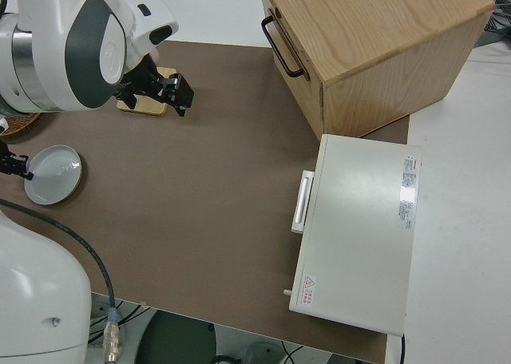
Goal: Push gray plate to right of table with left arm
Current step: 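Lower the left gripper against the gray plate's rim and begin pushing it, then push the gray plate with the left gripper toward the toaster oven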
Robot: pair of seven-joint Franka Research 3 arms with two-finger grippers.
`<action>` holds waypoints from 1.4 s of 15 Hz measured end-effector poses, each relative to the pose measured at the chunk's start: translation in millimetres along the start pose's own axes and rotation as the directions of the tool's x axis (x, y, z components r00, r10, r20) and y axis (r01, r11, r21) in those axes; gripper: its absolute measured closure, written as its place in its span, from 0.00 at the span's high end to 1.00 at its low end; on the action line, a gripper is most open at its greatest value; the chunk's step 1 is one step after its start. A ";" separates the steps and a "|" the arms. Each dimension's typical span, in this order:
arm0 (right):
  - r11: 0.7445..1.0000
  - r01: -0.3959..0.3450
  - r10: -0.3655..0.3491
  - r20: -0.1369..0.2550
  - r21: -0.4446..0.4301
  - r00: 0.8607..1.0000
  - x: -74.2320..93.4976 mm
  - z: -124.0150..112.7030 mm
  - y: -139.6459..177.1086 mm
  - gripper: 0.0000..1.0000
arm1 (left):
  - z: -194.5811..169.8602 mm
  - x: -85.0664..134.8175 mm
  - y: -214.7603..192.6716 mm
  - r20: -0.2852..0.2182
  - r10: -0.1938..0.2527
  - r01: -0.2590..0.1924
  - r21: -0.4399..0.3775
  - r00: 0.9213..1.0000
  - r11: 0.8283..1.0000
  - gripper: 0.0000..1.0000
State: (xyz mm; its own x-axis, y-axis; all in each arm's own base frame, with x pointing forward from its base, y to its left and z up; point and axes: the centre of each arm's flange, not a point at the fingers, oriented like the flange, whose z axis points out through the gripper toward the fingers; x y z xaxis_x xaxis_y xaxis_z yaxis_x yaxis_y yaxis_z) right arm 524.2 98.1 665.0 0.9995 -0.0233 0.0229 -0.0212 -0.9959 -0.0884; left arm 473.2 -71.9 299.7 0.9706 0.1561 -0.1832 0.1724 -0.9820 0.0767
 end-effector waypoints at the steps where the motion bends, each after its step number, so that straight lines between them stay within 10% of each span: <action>1: 1.000 0.000 0.000 0.000 0.000 1.000 0.0 0.0 0.0 1.00 | 0.0 0.0 0.1 0.000 0.001 -0.001 0.000 1.000 1.000 0.04; 21: 1.000 0.000 0.000 0.000 0.000 1.000 0.0 0.0 0.0 1.00 | 16.4 -35.1 103.8 -0.031 -0.031 0.029 -0.047 0.999 0.998 0.04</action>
State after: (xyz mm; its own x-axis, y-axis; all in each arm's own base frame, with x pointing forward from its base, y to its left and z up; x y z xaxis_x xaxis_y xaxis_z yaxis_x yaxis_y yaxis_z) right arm 524.2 98.1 665.0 0.9995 -0.0233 0.0229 -0.0212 -0.9959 -0.0884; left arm 454.4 -181.1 298.0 0.9697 0.1893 -0.1546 0.2083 -0.9710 0.1175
